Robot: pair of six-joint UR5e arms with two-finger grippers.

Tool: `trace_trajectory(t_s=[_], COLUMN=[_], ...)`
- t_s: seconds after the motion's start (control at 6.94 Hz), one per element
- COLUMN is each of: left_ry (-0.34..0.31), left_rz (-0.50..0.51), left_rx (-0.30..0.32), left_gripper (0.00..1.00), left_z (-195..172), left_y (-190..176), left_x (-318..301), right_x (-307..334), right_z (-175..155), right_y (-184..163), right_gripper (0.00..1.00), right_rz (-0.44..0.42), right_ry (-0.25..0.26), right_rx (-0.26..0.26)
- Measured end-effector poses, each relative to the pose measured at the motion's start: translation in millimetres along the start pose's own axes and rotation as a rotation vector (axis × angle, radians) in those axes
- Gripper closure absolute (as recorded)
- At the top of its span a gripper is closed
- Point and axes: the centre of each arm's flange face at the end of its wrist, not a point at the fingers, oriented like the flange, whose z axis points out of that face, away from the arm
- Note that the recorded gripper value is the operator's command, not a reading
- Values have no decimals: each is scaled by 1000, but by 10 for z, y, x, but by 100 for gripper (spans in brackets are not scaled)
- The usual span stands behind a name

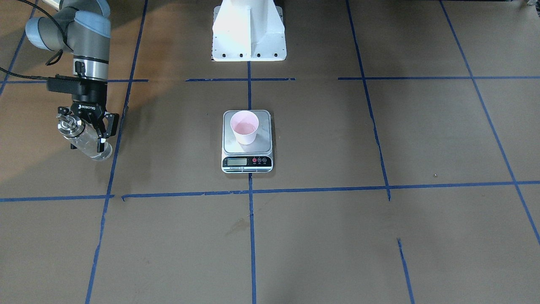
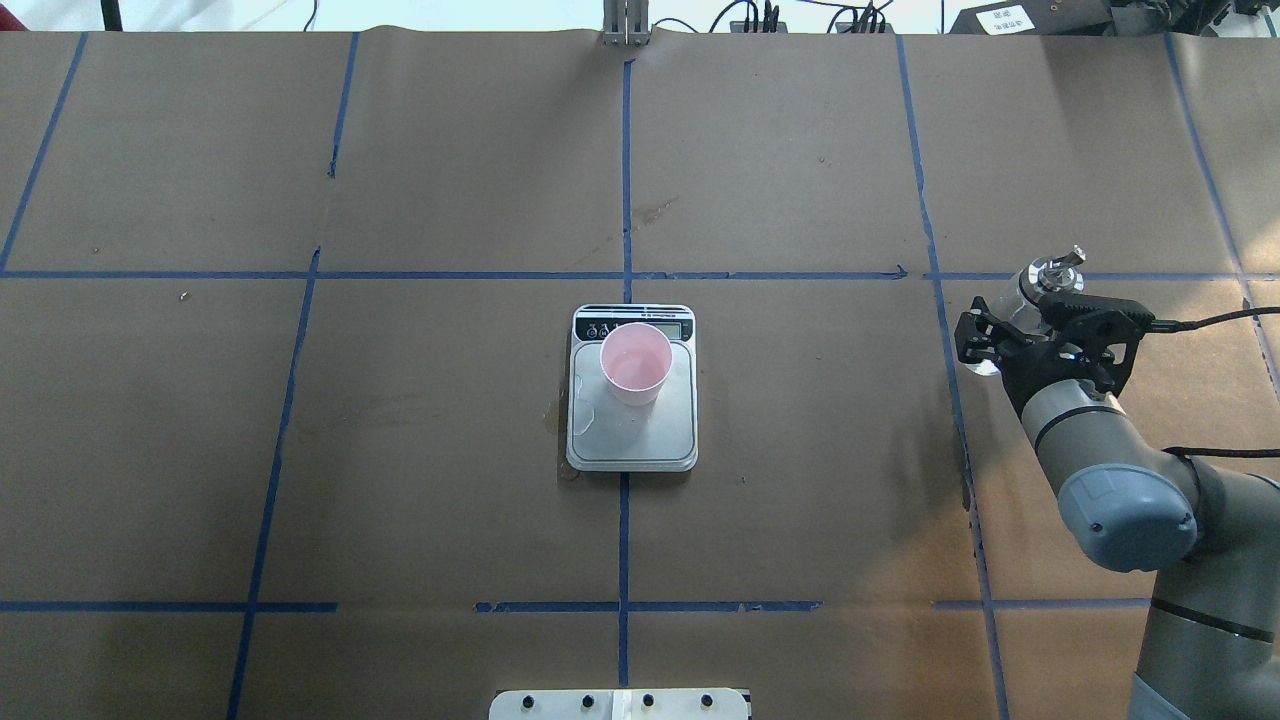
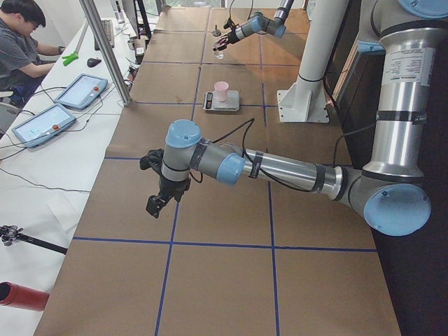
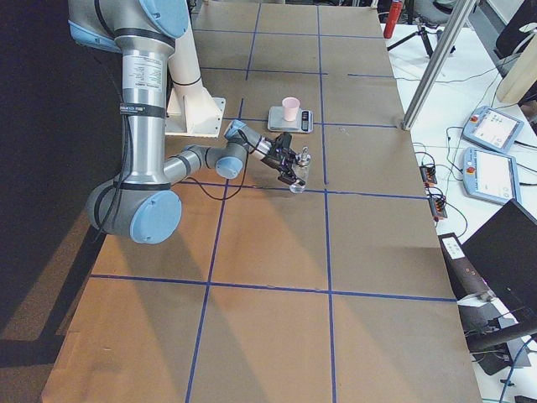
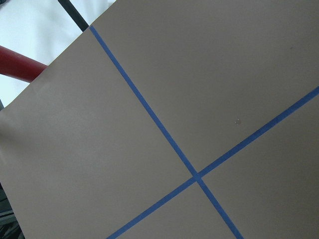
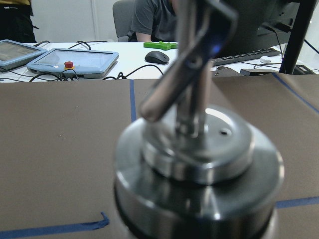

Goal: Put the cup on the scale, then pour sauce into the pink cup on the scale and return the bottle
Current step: 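Lower the bottle onto the table at its original spot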

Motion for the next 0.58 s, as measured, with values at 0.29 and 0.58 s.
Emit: trace_trajectory(t_s=[0.29,0.58], left_ry=[-1,-2], left_rz=[0,-1], left_rx=[0,0], left_gripper=[0,0], left_z=[-1,-2], left_y=[0,1], left_x=[-2,-4], right_x=[-172,-152], right_z=[63,109], right_y=[23,66], right_gripper=[100,100], right_rz=[2,-11], right_ry=[-9,0], right_rx=[10,9])
